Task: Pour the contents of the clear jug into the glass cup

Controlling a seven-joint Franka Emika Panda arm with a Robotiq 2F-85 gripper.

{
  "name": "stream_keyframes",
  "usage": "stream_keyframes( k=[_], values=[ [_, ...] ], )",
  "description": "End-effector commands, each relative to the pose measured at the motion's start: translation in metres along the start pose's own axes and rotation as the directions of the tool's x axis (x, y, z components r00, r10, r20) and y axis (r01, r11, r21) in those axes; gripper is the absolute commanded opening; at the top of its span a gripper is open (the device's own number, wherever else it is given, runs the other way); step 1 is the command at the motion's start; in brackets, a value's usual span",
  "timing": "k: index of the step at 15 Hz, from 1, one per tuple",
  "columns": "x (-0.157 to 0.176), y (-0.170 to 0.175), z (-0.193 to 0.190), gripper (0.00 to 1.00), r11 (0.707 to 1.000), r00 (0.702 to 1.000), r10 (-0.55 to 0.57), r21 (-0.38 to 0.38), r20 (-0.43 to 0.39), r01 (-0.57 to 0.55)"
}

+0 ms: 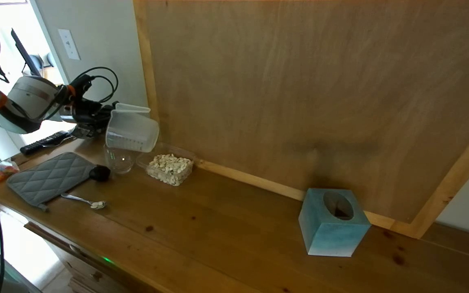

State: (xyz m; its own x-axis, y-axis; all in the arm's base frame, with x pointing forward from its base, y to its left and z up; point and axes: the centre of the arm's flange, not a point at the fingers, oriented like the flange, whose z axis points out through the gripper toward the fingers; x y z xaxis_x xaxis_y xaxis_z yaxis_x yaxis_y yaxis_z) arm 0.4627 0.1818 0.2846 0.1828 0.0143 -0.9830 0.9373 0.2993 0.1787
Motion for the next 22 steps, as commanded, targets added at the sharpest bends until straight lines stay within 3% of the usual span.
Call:
stream_keyframes(
  k=[1, 22],
  values=[
    [-0.0055, -0.0014, -0.0005, 0.01, 0.999, 0.999, -0.016, -0.032, 0.051, 0.018],
    [-0.0154, 0.0026, 0.0021, 0.01, 1.000, 1.000, 0.018, -0.001, 0.009, -0.018]
  ],
)
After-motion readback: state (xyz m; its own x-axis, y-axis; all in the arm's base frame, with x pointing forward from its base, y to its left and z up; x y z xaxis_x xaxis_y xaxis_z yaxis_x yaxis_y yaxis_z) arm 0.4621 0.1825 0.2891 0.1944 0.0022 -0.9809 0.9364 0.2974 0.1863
